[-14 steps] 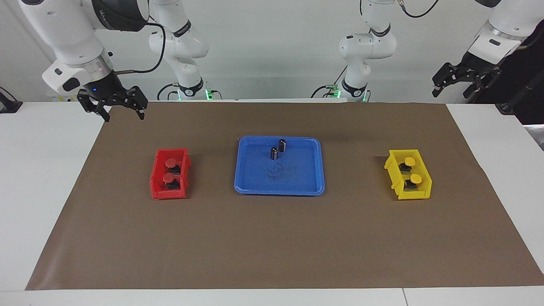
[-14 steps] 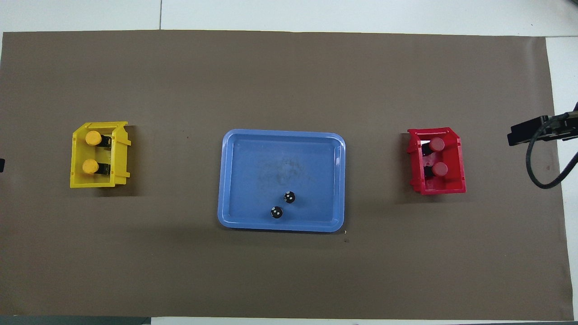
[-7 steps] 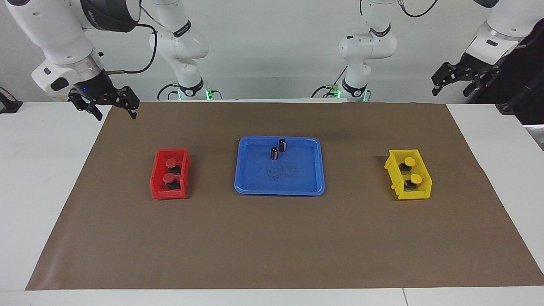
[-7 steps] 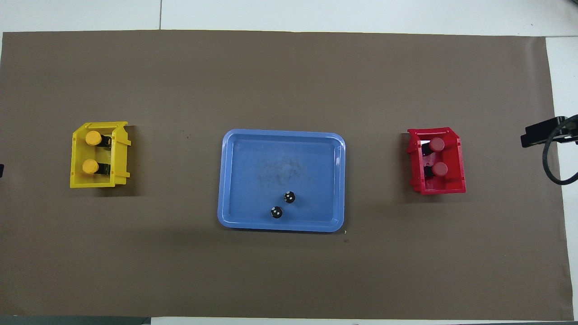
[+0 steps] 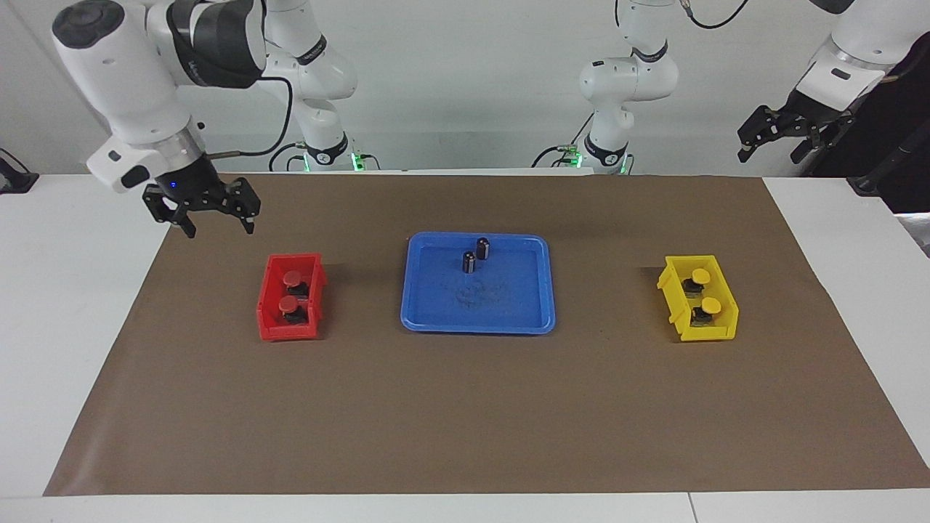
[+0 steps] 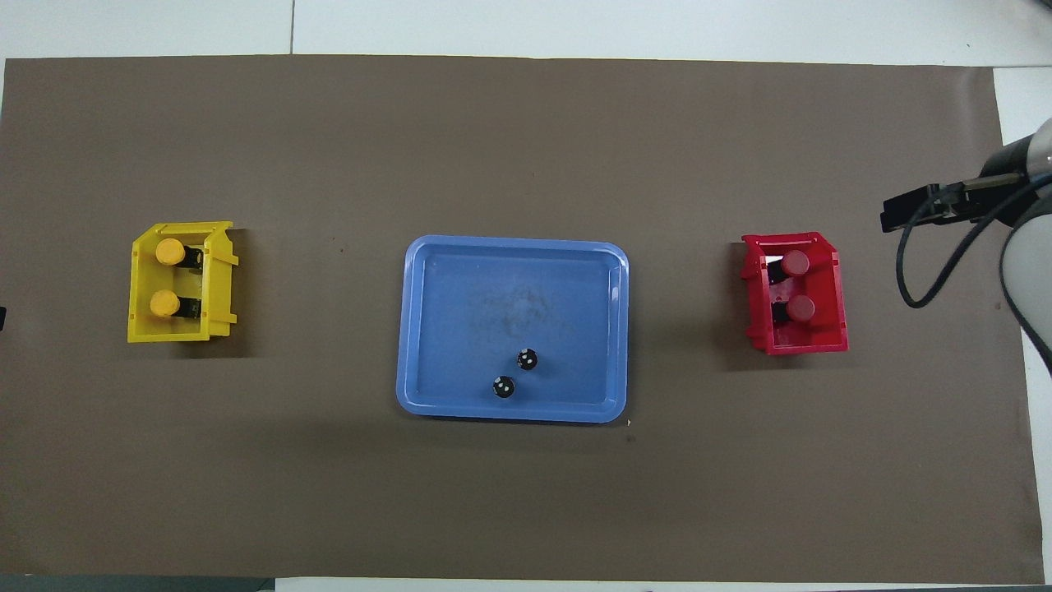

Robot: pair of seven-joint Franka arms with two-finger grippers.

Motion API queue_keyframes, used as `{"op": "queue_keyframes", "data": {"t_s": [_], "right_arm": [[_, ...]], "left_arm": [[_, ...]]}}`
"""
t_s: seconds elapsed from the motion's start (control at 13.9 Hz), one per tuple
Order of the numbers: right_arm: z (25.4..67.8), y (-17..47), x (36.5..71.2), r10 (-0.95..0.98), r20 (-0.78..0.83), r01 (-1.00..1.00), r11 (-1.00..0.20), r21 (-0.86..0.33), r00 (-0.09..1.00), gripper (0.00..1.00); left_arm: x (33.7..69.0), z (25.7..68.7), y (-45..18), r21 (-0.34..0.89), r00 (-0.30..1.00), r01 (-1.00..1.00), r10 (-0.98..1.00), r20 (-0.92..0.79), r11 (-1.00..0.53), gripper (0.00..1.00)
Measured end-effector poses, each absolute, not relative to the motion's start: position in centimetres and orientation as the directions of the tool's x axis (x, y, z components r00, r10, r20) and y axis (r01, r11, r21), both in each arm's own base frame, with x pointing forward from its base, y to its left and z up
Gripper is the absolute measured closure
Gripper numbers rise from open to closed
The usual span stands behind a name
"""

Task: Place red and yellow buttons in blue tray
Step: 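Reach the right gripper down to a red button in the red bin, then close the right gripper on the red button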

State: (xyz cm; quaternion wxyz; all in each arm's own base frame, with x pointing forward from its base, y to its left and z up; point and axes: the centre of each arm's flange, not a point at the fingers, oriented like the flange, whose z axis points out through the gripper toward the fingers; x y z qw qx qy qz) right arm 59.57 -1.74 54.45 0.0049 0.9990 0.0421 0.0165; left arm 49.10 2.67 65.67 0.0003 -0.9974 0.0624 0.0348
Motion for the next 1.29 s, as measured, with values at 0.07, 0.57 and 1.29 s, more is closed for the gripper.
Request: {"op": "queue_keyframes", "data": {"t_s": [0.07,0.57,1.29], "right_arm": [[52.0,-1.8,60.6,0.083,0.036,0.083,-0.997,0.008,0.996,0.01],[41.9,2.1,60.6,0.060,0.037,0.060,-0.998,-0.003,0.998,0.19],[37.2,1.1,59.2,0.042,0.023,0.042,-0.999,-0.004,0.999,0.30]], "left_arm": [[49.1,65.7,2.6,0.004,0.990,-0.125,-0.125,-0.071,-0.992,0.00],[48.9,65.6,2.5,0.006,0.988,-0.128,-0.128,-0.082,-0.992,0.00],[47.5,64.2,2.5,0.014,0.986,-0.128,-0.129,-0.110,-0.992,0.00]]}}
